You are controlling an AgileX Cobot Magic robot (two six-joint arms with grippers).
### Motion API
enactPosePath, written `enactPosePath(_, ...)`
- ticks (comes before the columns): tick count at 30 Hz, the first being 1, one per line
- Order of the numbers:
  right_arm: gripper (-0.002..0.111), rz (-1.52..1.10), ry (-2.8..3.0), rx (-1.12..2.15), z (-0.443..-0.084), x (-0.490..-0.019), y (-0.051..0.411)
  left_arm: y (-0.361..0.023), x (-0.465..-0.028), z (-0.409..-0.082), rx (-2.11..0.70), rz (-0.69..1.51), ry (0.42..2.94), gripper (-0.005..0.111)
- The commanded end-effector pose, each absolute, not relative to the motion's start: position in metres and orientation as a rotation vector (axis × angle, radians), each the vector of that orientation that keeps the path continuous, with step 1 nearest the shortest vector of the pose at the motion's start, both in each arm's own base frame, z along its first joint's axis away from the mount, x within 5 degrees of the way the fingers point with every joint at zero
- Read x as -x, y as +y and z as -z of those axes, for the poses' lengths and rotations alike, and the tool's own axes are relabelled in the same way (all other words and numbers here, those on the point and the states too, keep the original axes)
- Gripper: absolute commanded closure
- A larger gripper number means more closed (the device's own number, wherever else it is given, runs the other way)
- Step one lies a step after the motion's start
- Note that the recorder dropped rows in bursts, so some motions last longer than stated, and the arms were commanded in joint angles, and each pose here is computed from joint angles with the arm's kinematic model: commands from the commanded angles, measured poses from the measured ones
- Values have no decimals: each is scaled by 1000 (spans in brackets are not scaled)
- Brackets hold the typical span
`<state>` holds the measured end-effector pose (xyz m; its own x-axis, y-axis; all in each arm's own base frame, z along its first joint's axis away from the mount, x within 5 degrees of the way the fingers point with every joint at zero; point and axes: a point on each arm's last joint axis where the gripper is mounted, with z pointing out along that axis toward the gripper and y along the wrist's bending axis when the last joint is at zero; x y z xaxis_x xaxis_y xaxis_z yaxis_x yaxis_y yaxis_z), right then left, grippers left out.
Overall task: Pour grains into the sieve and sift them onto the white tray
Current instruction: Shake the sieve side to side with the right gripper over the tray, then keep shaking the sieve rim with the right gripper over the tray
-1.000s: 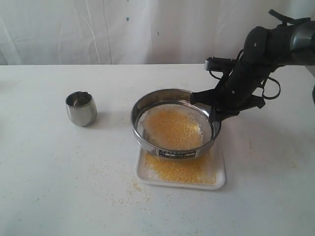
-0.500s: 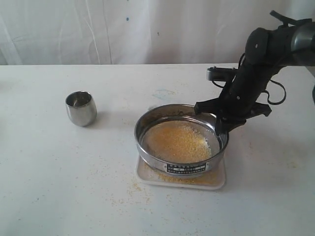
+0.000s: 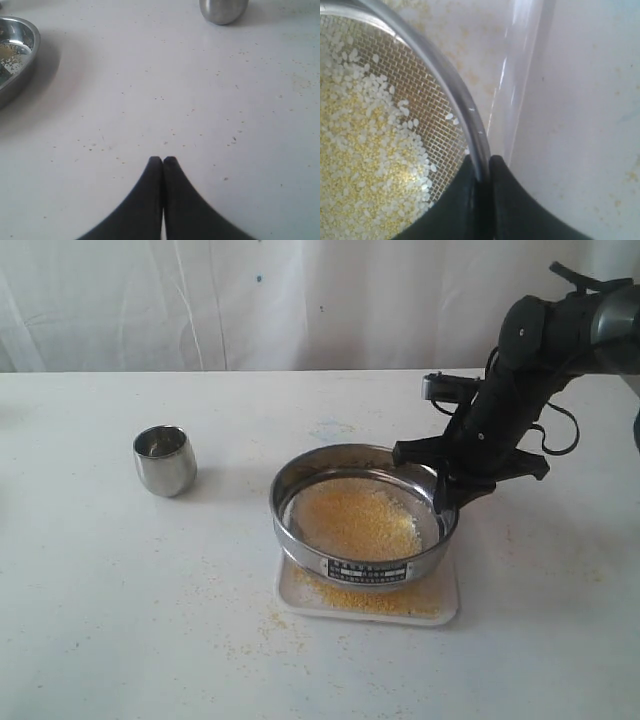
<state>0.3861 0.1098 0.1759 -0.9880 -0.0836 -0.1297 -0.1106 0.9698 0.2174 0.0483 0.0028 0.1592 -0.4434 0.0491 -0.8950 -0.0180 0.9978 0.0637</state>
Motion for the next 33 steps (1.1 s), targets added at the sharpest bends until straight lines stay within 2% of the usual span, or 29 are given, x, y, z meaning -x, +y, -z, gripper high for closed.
enactPosePath(1,108,-362,2990,151,-183,-385,111,2,-47,-156,-26,-70,2052,107)
enactPosePath(6,108,-408,3079,134,-183,-377,111,2,-47,-156,-26,-70,2052,107)
enactPosePath(9,108,-404,3141,235,-181,-370,111,2,-47,-156,-26,-70,2052,107)
enactPosePath(14,108,-368,2966,231,-182,-387,111,2,-47,-156,-26,-70,2052,107)
enactPosePath(19,108,-407,3055,208,-182,-378,112,2,-47,-156,-26,-70,2052,107)
enactPosePath(23,108,-363,2871,169,-184,-396,111,2,-47,-156,-26,-70,2052,107)
enactPosePath(28,108,-416,3080,193,-182,-376,112,2,-47,-156,-26,-70,2052,107)
enactPosePath(33,108,-303,2776,218,-185,-404,109,2,-47,-156,-26,-70,2052,107)
